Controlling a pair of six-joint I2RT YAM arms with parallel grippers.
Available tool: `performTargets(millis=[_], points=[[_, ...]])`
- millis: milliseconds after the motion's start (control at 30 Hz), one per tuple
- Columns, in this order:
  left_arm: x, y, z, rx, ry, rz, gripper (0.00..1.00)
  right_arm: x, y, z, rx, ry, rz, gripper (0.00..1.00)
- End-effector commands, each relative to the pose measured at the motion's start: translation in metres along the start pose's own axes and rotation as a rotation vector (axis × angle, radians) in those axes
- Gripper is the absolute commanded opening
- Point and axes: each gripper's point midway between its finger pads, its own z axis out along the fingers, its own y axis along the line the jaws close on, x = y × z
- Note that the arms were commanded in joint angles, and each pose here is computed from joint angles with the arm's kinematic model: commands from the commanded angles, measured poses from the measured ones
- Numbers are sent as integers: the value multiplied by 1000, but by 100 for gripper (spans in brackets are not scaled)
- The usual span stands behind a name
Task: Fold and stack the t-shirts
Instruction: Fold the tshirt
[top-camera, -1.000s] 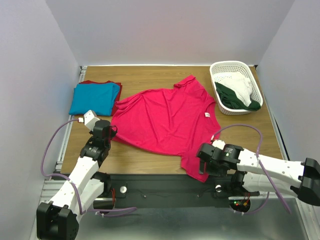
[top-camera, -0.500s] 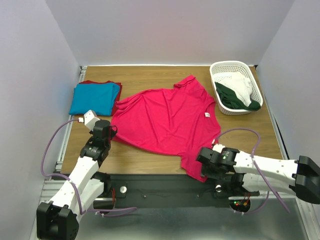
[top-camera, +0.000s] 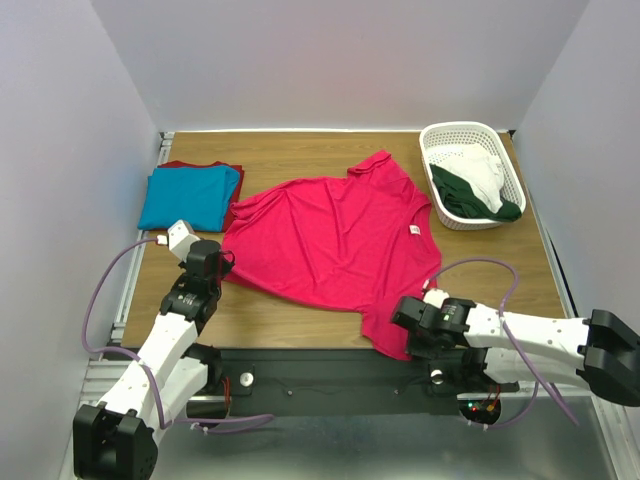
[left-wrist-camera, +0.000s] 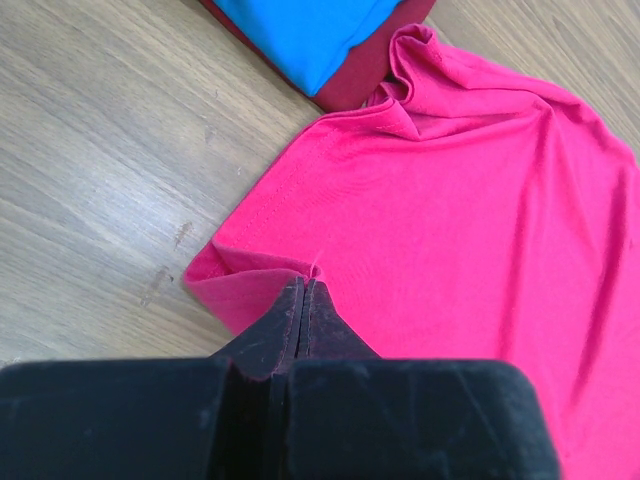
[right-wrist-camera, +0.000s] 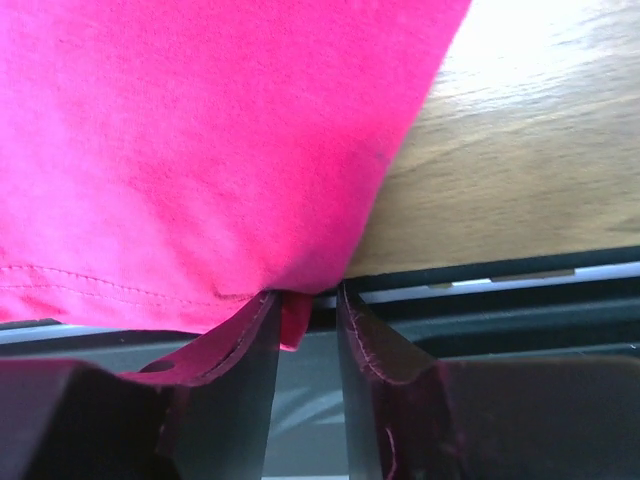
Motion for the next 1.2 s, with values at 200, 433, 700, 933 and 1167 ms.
performTargets(millis=[200, 433, 700, 933, 1167], points=[[-17, -6, -2, 10, -52, -9, 0, -4, 26, -1, -87, -17, 32, 37], [-18, -7, -3, 14, -54, -11, 0, -7, 31, -2, -112, -31, 34, 3], [-20, -8, -5, 20, -62, -17, 0, -27, 46, -19, -87, -98, -28, 0], [-24, -10, -10, 36, -69, -41, 0, -57, 60, -42, -13, -196, -155, 0], [-22, -10, -17, 55, -57, -70, 0, -56, 56, -60, 30, -209, -203, 0]])
